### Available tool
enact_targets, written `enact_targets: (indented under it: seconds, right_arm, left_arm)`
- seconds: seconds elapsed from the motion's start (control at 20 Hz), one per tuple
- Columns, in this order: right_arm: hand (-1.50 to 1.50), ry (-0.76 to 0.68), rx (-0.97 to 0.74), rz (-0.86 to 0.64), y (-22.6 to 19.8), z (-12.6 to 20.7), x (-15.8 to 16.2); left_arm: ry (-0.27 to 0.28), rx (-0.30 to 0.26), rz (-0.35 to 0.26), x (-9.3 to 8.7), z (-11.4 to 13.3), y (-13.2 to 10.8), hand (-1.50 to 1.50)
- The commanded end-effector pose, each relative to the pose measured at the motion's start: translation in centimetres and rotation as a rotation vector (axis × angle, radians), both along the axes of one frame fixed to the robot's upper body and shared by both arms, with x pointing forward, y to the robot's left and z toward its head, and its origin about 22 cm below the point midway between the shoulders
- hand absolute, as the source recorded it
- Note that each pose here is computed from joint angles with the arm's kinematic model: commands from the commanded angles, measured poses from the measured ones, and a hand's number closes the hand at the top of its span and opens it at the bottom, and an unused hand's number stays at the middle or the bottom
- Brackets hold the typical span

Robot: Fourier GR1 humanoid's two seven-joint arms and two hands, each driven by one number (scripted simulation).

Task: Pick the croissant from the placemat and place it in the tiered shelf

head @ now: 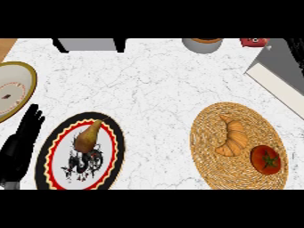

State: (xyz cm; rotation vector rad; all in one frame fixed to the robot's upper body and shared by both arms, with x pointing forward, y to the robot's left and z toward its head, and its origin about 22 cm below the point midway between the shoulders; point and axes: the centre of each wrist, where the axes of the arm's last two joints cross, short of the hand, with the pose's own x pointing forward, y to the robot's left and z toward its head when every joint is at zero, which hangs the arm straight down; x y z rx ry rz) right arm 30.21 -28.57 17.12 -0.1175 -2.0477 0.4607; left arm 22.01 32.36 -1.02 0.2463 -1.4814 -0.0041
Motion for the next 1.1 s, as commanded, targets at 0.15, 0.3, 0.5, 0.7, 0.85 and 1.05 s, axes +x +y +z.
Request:
enact_targets:
  seconds: [0.15, 0.3, 0.5, 0.7, 0.85, 1.05]
  right_arm:
    - [1.50, 0.080, 0.093, -0.427, 2.3, -5.2, 1.0]
    - [1.50, 0.270, -0.133, -0.849, -6.2, -9.4, -0.8]
    - [-1.50, 0.170, -0.039, -1.133, -2.7, -13.8, -1.4]
    - [-1.50, 0.209, 0.017, -1.097, 8.3, -18.1, -2.1]
    - [-1.50, 0.251, -0.049, -1.181, 9.5, -19.6, -2.2]
    - [-1.50, 0.408, -0.261, -1.268, 7.1, -21.6, -2.6]
  left_arm:
    - [0.039, 0.055, 0.014, 1.3, 1.8, 1.8, 0.00]
    - [0.077, 0.059, 0.047, 0.1, 1.0, 2.7, 0.00]
    - [0.101, 0.048, 0.026, 0.3, 1.1, 2.7, 0.00]
    - [0.131, 0.047, -0.014, 1.1, 1.5, 3.1, 0.00]
    - [0.149, 0.039, 0.015, 1.5, 1.2, 2.7, 0.00]
    - [0.167, 0.039, 0.019, 0.3, 0.1, 2.7, 0.00]
